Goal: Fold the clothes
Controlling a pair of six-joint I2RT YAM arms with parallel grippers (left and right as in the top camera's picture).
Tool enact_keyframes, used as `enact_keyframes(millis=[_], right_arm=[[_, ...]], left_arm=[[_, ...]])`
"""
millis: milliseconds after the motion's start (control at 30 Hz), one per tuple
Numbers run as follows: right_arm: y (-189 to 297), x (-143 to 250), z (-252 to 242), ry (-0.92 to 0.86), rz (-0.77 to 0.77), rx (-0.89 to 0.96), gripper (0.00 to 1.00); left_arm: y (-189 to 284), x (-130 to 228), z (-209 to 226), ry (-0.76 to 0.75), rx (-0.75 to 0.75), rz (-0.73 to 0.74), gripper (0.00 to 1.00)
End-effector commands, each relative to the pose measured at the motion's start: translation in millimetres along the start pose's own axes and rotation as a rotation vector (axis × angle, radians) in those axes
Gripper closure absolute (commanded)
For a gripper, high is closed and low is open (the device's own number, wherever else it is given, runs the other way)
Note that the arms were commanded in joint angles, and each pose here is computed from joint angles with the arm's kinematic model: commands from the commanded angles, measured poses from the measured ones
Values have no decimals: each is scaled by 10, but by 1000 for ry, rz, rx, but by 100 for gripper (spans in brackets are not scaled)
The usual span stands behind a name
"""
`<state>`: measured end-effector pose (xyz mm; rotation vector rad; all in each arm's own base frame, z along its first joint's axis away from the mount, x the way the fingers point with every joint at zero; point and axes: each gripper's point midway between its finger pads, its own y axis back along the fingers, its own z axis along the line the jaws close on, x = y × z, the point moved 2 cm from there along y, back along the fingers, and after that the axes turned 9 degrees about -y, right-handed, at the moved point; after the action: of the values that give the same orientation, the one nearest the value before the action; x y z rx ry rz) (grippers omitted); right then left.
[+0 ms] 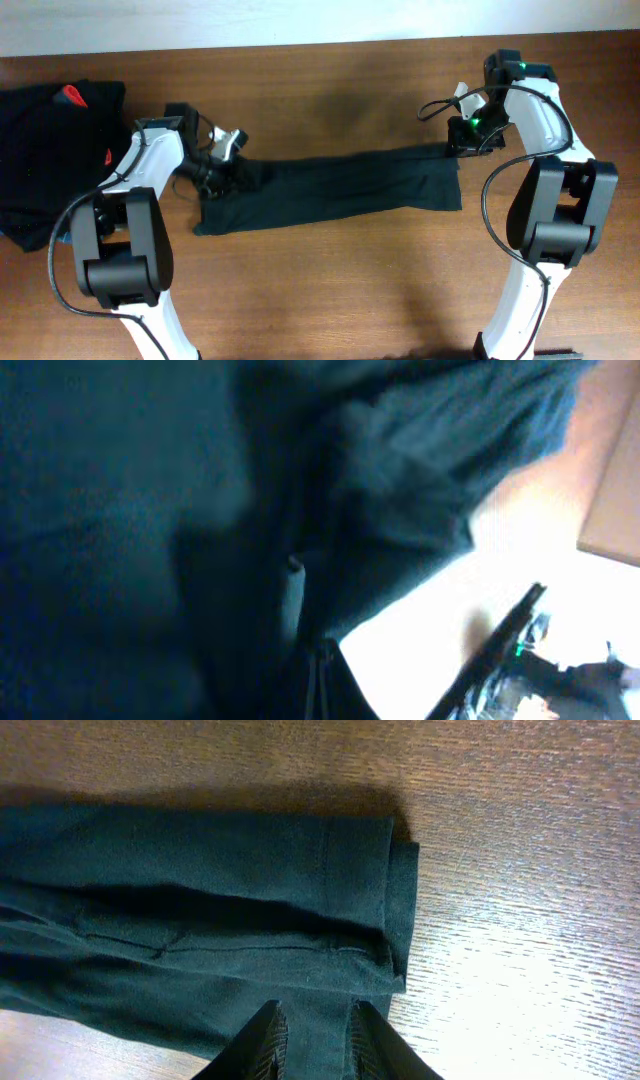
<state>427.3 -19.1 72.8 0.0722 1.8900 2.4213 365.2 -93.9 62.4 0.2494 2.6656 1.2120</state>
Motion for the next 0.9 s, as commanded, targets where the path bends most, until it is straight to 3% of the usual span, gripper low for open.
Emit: enact_keyframes(millis=[0,100,200,333,600,867], right_arm=[[168,-8,50,13,-39,-3,73],[168,-7,51,13,-38,-4,73],[168,-5,51,13,-37,-4,73],[168,3,51,12,-34,-4,73],[168,9,51,11,-31,-4,73],[157,87,56,3,3,-7,68]], left_arm=[[112,195,165,-99,-156,102,99],[162,317,318,-84,-263,176,99],[159,292,325,-91,-266,166,62],[159,289,326,-92,-266,165,50],[153,270,315,-95,-258,155,49],[263,-76,79,-152,-164,24,59]])
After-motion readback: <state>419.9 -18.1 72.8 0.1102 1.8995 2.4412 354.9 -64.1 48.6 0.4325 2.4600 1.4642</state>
